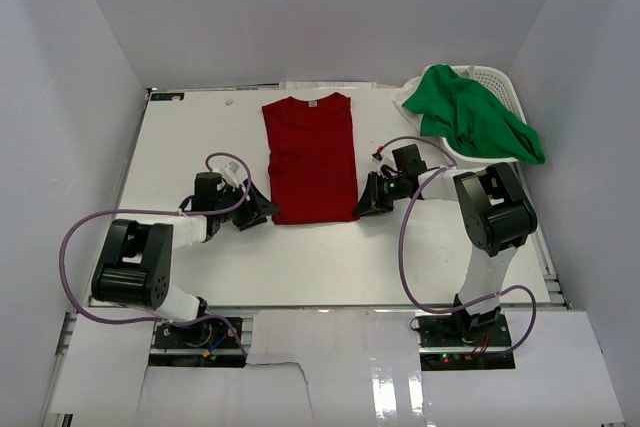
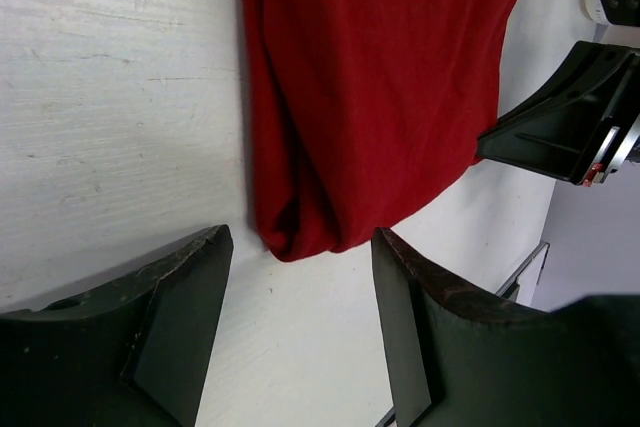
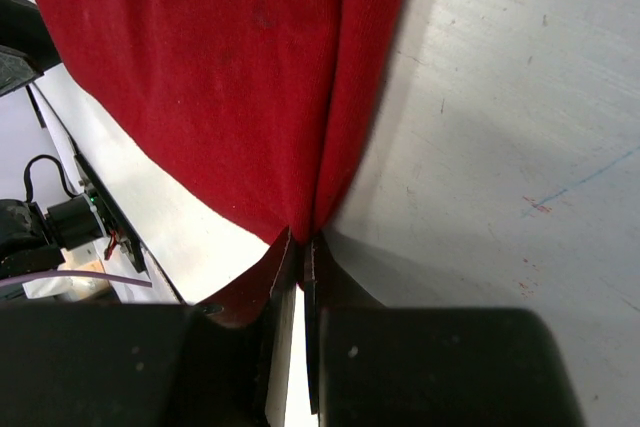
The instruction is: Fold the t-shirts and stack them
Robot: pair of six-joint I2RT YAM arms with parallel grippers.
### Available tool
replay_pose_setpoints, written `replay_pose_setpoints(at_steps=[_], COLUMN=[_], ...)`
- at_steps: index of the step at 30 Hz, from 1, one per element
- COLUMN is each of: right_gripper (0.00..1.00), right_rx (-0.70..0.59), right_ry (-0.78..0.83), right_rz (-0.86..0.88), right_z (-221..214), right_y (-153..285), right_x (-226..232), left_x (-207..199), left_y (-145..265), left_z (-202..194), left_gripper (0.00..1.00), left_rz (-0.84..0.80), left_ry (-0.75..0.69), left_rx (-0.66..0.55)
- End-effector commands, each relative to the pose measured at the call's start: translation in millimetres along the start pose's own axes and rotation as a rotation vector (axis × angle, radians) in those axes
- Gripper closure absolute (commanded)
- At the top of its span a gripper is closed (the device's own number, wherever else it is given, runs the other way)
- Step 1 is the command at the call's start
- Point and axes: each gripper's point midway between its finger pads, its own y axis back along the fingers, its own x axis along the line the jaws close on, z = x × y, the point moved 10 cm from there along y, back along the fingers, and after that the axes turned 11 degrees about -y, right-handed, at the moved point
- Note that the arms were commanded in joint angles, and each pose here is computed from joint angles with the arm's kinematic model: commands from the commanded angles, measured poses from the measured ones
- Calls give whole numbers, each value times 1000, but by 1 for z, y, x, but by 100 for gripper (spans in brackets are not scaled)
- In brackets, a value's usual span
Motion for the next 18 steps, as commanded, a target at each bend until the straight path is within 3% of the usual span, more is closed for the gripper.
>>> replay_pose_setpoints(at_steps=[1,18], right_gripper=[92,92], right_rx=[15,20], right_ry=[-7,-9], right_rz=[-71,-69], right_z=[-6,-6], right_y=[-6,-6], right_x=[-14,-14], left_x=[7,16], left_y=[-3,-21], left_z=[-8,-21], left_gripper=[31,39], left_rz=[14,17], left_ry=[16,51], left_rx=[26,108])
